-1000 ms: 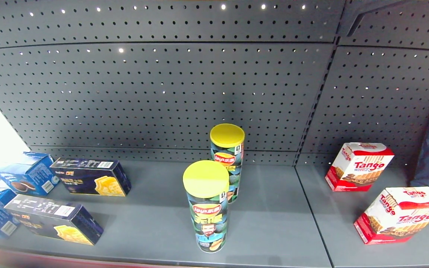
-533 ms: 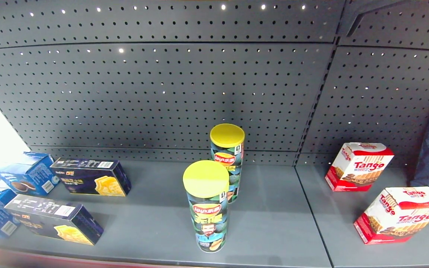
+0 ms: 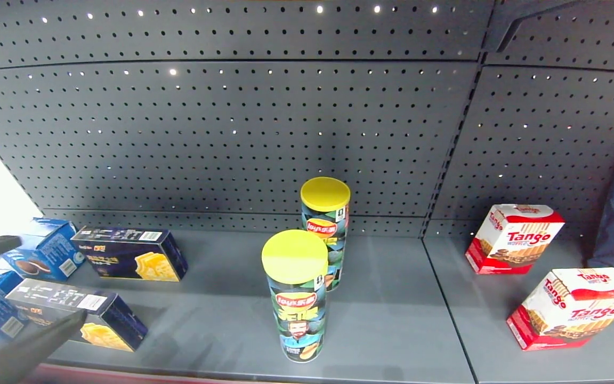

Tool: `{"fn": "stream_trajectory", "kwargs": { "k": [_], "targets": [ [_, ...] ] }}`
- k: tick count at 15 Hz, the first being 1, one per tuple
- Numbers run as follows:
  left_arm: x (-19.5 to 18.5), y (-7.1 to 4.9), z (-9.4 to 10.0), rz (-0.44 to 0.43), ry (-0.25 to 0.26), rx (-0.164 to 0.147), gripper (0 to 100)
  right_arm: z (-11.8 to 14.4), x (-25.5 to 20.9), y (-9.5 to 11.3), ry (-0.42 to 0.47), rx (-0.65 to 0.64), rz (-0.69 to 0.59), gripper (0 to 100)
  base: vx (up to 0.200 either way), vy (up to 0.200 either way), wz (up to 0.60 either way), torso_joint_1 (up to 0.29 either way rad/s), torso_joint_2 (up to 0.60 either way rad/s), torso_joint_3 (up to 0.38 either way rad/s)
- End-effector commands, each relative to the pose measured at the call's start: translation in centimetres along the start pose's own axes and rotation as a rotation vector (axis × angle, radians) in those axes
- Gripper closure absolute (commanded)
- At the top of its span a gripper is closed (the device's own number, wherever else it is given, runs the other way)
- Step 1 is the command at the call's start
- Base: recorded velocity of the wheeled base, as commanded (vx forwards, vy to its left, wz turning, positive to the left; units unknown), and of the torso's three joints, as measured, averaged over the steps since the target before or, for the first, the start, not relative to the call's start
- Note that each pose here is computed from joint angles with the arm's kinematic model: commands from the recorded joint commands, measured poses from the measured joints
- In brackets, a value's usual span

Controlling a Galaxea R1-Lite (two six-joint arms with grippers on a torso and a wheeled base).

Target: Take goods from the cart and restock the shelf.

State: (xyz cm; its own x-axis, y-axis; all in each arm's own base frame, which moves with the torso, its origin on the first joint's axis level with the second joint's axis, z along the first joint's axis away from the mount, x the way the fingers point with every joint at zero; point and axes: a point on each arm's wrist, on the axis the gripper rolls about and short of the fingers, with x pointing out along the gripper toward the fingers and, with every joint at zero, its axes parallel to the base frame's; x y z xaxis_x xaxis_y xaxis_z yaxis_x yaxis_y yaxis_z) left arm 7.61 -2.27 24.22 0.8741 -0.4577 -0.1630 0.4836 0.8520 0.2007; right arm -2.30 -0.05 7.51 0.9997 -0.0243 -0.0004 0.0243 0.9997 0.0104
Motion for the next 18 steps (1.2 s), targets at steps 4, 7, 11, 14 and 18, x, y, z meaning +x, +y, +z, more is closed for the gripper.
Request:
{"fn": "stream_trajectory", "kwargs": {
  "k": [4, 7, 11, 14, 18],
  "targets": [
    [9.7, -0.4, -0.6, -0.229, 0.221, -0.062, 0, 0.0, 0.0, 0.0, 0.003, -0.001, 0.0, 0, 0.0, 0.0, 0.0, 0.0, 0.0, 0.0],
    [12.2, -0.7, -2.6, -0.238, 0.314, -0.078, 0, 0.0, 0.0, 0.0, 0.003, 0.0, 0.0, 0, 0.0, 0.0, 0.0, 0.0, 0.0, 0.0],
    [15.0, -0.8, -4.6, -0.181, 0.441, -0.078, 0, 0.0, 0.0, 0.0, 0.003, 0.0, 0.001, 0, 0.0, 0.0, 0.0, 0.0, 0.0, 0.0],
    [16.2, -1.5, -5.3, -0.195, 0.462, -0.065, 0, 0.0, 0.0, 0.0, 0.003, 0.0, 0.0, 0, 0.0, 0.0, 0.0, 0.0, 0.0, 0.0],
    [16.3, -2.8, -6.0, -0.241, 0.492, -0.043, 0, 0.0, 0.0, 0.0, 0.003, 0.0, 0.0, 0, 0.0, 0.0, 0.0, 0.0, 0.0, 0.0]
  ]
}}
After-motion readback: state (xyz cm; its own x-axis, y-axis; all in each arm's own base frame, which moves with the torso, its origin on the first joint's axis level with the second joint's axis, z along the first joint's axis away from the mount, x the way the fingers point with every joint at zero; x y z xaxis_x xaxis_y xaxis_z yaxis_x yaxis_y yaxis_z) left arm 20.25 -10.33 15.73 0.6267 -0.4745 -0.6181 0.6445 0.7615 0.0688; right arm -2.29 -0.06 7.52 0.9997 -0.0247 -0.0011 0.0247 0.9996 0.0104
